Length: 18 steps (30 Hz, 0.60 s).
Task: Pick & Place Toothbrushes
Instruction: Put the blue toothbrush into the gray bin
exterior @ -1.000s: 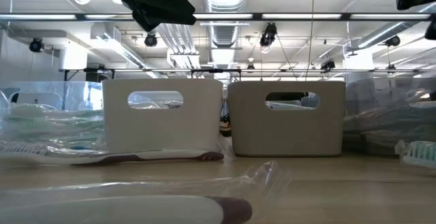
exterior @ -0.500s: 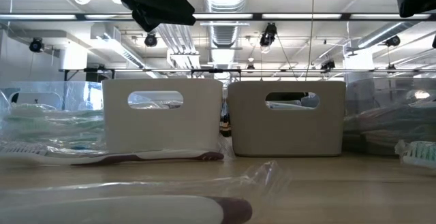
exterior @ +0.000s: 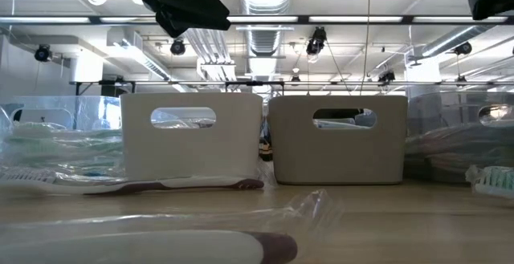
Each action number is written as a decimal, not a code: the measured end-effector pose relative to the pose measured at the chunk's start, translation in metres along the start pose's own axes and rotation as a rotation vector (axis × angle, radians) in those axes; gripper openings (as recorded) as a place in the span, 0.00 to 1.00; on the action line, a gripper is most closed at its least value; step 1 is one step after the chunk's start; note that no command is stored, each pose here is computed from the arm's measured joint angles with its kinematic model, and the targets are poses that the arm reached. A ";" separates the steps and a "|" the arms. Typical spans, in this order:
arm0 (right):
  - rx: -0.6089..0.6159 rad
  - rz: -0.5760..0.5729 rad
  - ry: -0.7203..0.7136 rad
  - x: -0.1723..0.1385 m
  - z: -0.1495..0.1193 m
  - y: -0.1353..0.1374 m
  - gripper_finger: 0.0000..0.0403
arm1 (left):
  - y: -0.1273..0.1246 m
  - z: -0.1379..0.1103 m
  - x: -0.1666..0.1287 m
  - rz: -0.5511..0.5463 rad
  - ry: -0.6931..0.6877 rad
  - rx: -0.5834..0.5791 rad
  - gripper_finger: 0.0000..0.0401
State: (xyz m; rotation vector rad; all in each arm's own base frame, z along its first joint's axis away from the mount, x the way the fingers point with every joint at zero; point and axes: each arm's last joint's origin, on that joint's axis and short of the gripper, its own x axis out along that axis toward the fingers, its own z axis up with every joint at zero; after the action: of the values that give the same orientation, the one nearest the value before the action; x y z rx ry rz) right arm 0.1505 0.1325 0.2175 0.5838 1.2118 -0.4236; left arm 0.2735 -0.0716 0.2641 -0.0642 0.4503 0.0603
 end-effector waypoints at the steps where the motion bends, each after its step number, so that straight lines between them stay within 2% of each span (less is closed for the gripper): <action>1: -0.002 0.008 -0.002 -0.002 0.001 0.001 0.39 | 0.000 0.000 0.000 0.000 0.000 0.000 0.33; 9: -0.105 0.076 -0.025 -0.020 0.011 0.013 0.50 | 0.000 0.000 0.000 -0.001 -0.005 -0.002 0.33; 13: -0.169 0.101 -0.050 -0.027 0.018 0.018 0.51 | 0.000 0.000 0.000 -0.001 -0.004 -0.002 0.33; 18: -0.195 0.107 -0.158 -0.038 0.028 0.023 0.49 | 0.000 -0.001 0.000 0.002 0.012 0.001 0.33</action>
State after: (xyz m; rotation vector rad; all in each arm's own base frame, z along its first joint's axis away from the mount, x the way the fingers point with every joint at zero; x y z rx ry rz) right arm 0.1729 0.1328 0.2648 0.4363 1.0519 -0.2523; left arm 0.2730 -0.0714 0.2630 -0.0632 0.4625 0.0616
